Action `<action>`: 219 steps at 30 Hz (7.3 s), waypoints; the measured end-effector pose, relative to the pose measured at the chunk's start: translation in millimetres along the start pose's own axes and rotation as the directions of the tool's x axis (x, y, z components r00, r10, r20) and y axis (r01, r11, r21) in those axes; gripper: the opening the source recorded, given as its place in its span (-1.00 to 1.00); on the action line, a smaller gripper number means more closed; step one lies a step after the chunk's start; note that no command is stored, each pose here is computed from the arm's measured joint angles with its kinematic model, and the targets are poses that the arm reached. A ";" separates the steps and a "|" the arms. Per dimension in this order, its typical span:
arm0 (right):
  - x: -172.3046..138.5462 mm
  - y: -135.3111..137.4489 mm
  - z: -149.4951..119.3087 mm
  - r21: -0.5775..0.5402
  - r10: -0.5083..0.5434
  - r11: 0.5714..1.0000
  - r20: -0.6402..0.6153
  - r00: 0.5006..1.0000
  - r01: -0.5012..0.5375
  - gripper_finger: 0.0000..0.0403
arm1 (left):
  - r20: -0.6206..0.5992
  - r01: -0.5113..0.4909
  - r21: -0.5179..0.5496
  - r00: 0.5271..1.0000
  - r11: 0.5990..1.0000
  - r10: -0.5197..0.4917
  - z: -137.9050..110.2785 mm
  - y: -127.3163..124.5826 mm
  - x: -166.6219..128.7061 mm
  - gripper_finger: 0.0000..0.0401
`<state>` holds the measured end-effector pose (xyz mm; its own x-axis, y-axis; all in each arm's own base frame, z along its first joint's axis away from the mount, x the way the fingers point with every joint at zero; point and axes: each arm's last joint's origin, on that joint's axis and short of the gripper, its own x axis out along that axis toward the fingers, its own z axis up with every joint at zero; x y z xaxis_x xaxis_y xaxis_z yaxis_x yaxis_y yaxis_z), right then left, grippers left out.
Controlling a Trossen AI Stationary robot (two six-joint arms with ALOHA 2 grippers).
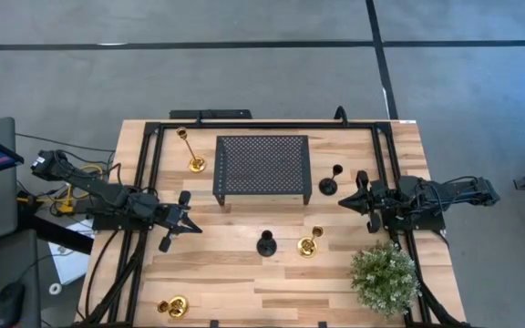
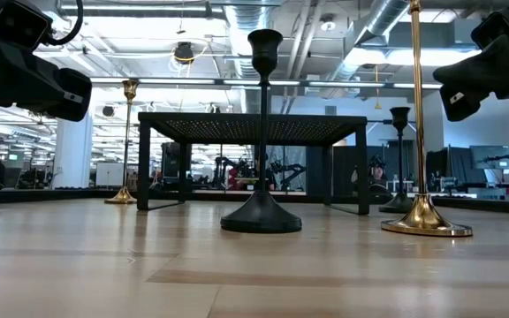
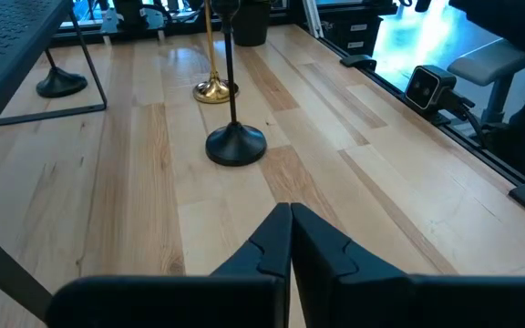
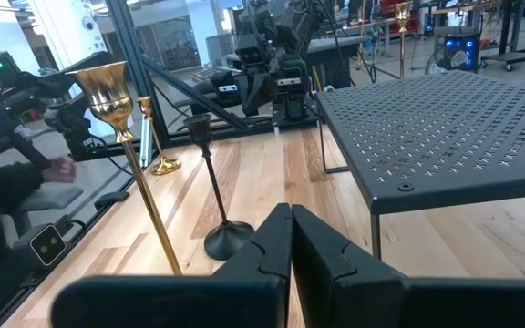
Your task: Pick & Place candle stick holders
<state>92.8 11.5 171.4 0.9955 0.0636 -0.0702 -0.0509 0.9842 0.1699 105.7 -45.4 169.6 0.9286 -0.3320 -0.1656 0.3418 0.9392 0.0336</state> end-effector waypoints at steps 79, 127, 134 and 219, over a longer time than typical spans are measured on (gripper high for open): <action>0.0 -0.7 4.9 -0.047 -0.044 0.998 0.060 0.997 0.047 -1.00 | 0.218 -0.563 -0.033 0.802 0.826 0.555 32.6 17.0 -10.0 -0.96; -0.2 -0.3 5.8 0.180 -0.036 0.983 0.065 0.997 0.024 -1.00 | 0.237 -0.493 -0.135 0.826 0.859 0.512 67.5 -5.0 -9.8 -0.98; -0.3 -1.0 6.2 0.164 -0.060 0.985 0.072 0.996 0.048 -1.00 | 0.217 -0.573 0.032 0.804 0.819 0.554 125.9 -27.1 -5.5 -0.98; -0.3 -2.9 4.8 0.088 -0.120 0.990 0.064 0.991 0.114 -1.00 | -0.243 -0.854 -0.056 0.515 0.518 0.822 74.7 37.0 -35.2 -0.97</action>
<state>93.0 7.8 175.6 0.9975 -0.0652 -0.0273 0.0700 0.9666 0.2464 96.5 -5.5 250.4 0.7240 0.6226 -0.2970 -0.6238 0.7747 0.1032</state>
